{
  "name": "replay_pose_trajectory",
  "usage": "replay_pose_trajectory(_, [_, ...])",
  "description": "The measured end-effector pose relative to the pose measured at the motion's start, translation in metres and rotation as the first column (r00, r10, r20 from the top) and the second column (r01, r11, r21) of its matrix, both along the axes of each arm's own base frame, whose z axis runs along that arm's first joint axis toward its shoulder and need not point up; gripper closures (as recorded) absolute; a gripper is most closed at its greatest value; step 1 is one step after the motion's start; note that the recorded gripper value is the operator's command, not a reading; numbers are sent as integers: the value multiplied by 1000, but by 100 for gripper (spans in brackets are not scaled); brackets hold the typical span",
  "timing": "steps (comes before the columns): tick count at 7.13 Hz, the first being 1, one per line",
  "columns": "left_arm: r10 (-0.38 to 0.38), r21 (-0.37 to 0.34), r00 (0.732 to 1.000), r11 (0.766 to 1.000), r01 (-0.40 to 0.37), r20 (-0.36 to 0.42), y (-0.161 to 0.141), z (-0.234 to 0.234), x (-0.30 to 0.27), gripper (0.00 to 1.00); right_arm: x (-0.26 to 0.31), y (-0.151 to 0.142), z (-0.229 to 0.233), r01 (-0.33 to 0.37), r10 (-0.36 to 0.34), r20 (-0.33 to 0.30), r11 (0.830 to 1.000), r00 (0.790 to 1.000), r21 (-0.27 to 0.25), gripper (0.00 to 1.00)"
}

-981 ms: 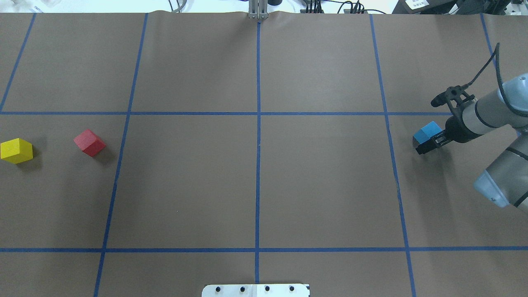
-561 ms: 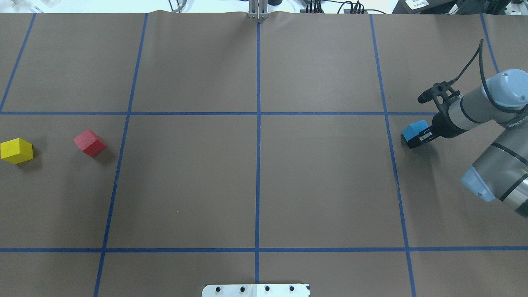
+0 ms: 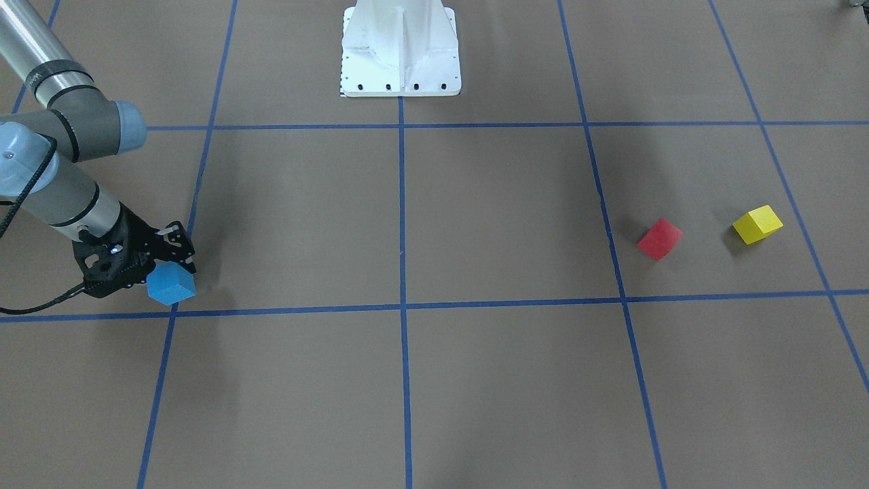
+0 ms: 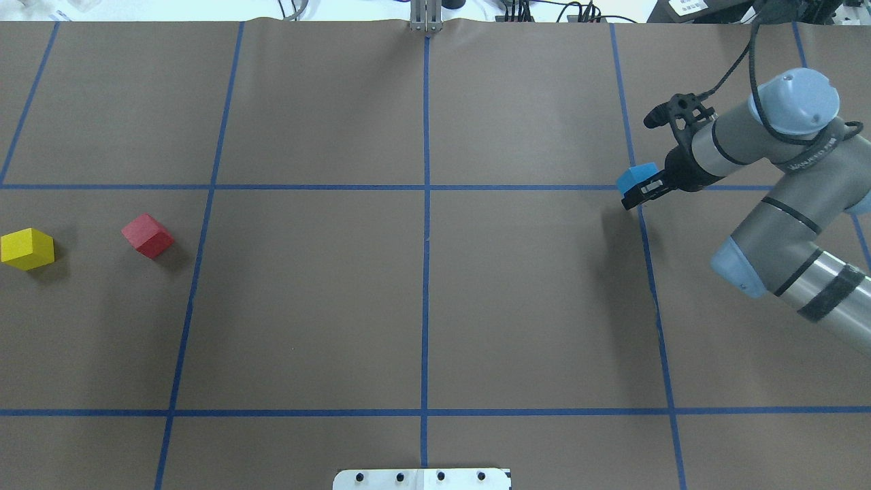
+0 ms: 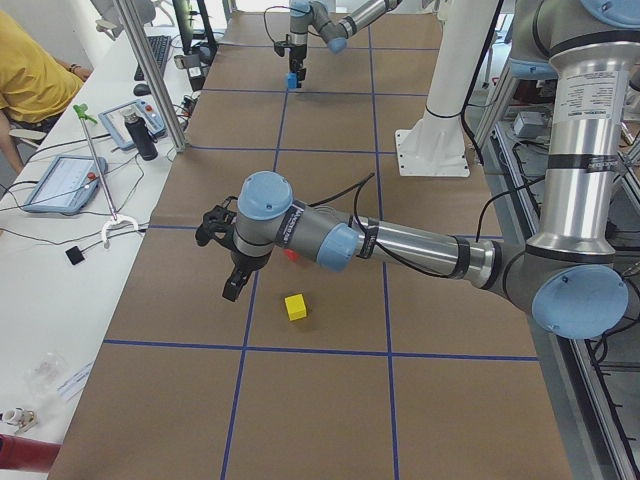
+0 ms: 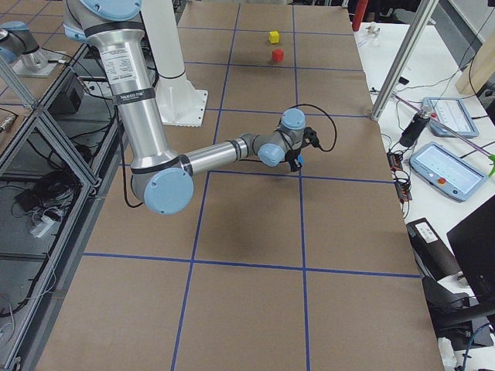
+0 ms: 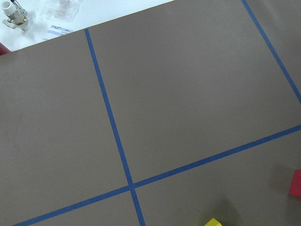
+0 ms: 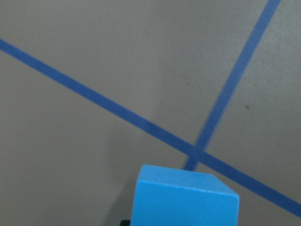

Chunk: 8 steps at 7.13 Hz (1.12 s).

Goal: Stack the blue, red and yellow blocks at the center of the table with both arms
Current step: 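Carry the blue cube with the right gripper to the table center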

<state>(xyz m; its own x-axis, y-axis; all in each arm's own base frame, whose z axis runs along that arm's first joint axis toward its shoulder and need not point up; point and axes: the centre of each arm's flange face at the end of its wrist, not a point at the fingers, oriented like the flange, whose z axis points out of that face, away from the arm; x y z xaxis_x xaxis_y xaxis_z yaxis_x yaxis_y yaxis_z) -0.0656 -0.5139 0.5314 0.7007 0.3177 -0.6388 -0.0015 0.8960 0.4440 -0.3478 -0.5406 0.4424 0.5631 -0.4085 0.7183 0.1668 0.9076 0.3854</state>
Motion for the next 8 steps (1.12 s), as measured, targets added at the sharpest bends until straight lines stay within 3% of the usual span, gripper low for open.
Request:
replay_pose_trajectory(2, [0,-4,1000,1000,0,0,0,2,0,0,-75,1,-75,-65,62,-35,993,997,-97,100])
replay_pose_trajectory(5, [1,-10,1000,1000,-1,0,-1,5,0,0,-187,28,-199,-162,138,-127,965,982,-208,100])
replay_pose_trajectory(7, [0,-10,1000,1000,0,0,-1,5,0,0,-248,42,-242,-198,166,-151,953,975,-230,80])
replay_pose_trajectory(8, [0,-10,1000,1000,0,0,-1,5,0,0,-266,50,-246,-206,171,-166,953,971,-222,51])
